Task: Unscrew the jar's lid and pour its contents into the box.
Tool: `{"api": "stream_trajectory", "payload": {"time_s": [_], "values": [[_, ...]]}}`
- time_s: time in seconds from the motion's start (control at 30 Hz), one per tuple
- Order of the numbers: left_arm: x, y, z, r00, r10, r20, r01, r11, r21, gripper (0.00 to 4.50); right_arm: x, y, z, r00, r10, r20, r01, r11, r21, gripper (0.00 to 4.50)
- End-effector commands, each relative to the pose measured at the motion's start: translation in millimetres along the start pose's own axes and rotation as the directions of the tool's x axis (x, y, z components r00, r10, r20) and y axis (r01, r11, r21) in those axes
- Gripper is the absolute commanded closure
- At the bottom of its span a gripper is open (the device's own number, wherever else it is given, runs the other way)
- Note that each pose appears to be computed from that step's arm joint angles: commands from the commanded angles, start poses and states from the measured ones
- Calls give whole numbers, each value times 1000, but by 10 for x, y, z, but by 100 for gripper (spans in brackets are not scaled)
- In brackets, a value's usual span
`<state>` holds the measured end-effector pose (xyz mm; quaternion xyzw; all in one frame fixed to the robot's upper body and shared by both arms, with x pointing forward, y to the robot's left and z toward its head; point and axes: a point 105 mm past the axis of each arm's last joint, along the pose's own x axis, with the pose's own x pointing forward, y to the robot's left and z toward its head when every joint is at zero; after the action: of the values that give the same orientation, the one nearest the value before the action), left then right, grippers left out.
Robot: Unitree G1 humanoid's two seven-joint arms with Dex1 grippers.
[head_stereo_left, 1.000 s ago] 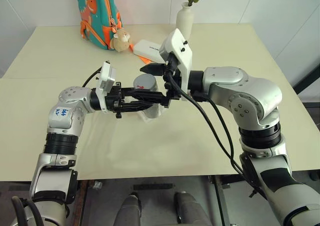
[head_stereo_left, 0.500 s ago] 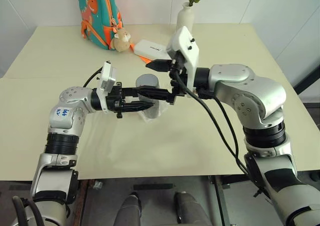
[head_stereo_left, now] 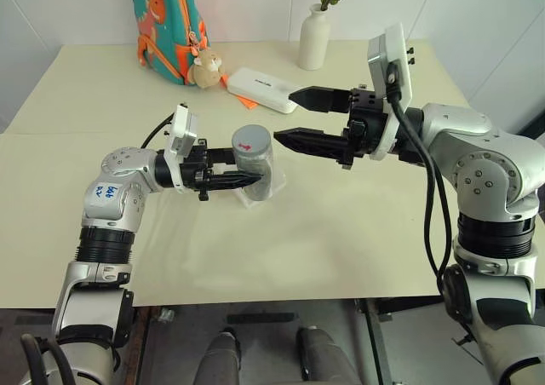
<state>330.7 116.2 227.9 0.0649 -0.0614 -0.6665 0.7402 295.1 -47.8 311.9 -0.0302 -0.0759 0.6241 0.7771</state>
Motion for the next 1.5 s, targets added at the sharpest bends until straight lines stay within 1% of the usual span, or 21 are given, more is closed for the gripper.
{"api": "stream_trajectory", "payload": {"time_s": [0.03,0.13,0.23,0.33,0.57,0.7,1.13,1.33,1.5], "values": [[-9,-1,94,1000,-3,24,2,999,39,251,158,228,140,994,96,49,-94,995,-44,6],[6,-3,89,1000,-7,25,6,999,37,251,346,218,59,996,86,25,-84,995,-54,6],[18,-8,87,1000,-13,25,12,999,36,251,503,141,-108,997,46,-66,-53,992,-113,6],[20,-15,88,1000,-16,25,15,999,35,251,599,53,-145,997,16,-80,-27,991,-128,6],[24,-31,87,999,-17,28,16,999,34,251,653,-83,-153,996,-4,-86,-9,989,-146,6],[31,-31,89,999,-17,31,16,999,34,251,638,-100,-158,996,-4,-87,-9,989,-147,6],[21,-31,89,999,-7,38,5,999,36,251,211,-223,-95,998,-4,-62,-4,991,-137,6],[13,-23,95,999,-2,40,0,999,40,251,12,-374,-11,999,-40,-23,38,996,-84,6],[-2,-21,97,999,4,39,-6,999,42,251,-155,-442,-19,998,-61,-30,59,995,-85,6]]}}
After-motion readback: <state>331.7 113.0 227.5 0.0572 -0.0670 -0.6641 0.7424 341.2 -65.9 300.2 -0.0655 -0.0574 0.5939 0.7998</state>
